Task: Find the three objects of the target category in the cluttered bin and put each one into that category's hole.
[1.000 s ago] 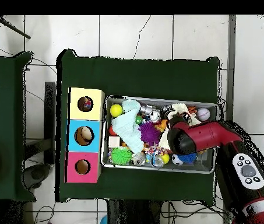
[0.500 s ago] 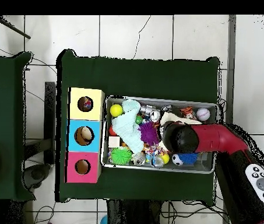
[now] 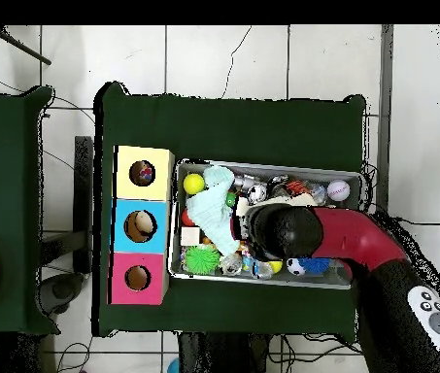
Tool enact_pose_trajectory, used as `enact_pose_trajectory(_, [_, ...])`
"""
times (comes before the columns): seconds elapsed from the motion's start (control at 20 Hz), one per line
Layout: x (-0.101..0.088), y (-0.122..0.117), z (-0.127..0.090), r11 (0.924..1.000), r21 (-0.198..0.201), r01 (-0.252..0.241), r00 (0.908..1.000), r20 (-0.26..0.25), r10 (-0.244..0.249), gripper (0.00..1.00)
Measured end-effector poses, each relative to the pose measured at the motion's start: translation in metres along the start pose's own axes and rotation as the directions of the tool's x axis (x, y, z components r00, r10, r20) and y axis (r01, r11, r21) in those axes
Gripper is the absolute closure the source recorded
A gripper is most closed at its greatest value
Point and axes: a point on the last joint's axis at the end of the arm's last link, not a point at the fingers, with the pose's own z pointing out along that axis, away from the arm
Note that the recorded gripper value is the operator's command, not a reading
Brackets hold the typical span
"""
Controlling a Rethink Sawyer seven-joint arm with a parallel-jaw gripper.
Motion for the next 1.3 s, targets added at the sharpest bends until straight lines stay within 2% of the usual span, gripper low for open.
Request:
enact_pose_trajectory(0.35, [0.003,0.038,-0.017,0.9974,-0.066,-0.029,0.9995,-0.011,0.028,1.00])
enact_pose_trajectory(0.75, [0.011,0.071,-0.024,0.9952,-0.093,-0.031,0.9990,-0.036,0.028,1.00])
enact_pose_trajectory(0.8, [0.011,0.079,-0.024,0.9959,-0.088,-0.017,0.9992,-0.038,0.014,0.00])
enact_pose_trajectory(0.95, [0.011,0.080,-0.024,0.9968,-0.079,-0.007,0.9993,-0.038,0.005,0.00])
enact_pose_trajectory(1.05, [0.011,0.083,-0.021,0.9986,-0.026,0.045,0.9982,-0.039,-0.046,0.00])
enact_pose_trajectory(1.1, [0.012,0.084,-0.018,0.9964,0.012,0.084,0.9956,-0.041,-0.084,0.00])
enact_pose_trajectory(1.15, [0.013,0.084,-0.016,0.9911,0.050,0.123,0.9916,-0.045,-0.121,0.00])
enact_pose_trajectory(1.2, [0.015,0.084,-0.011,0.9753,0.112,0.190,0.9812,-0.054,-0.185,0.00])
enact_pose_trajectory(1.25, [0.014,0.082,-0.009,0.9589,0.156,0.237,0.9712,-0.062,-0.230,0.00])
enact_pose_trajectory(1.3, [0.014,0.081,-0.008,0.9527,0.170,0.251,0.9677,-0.064,-0.244,0.00])
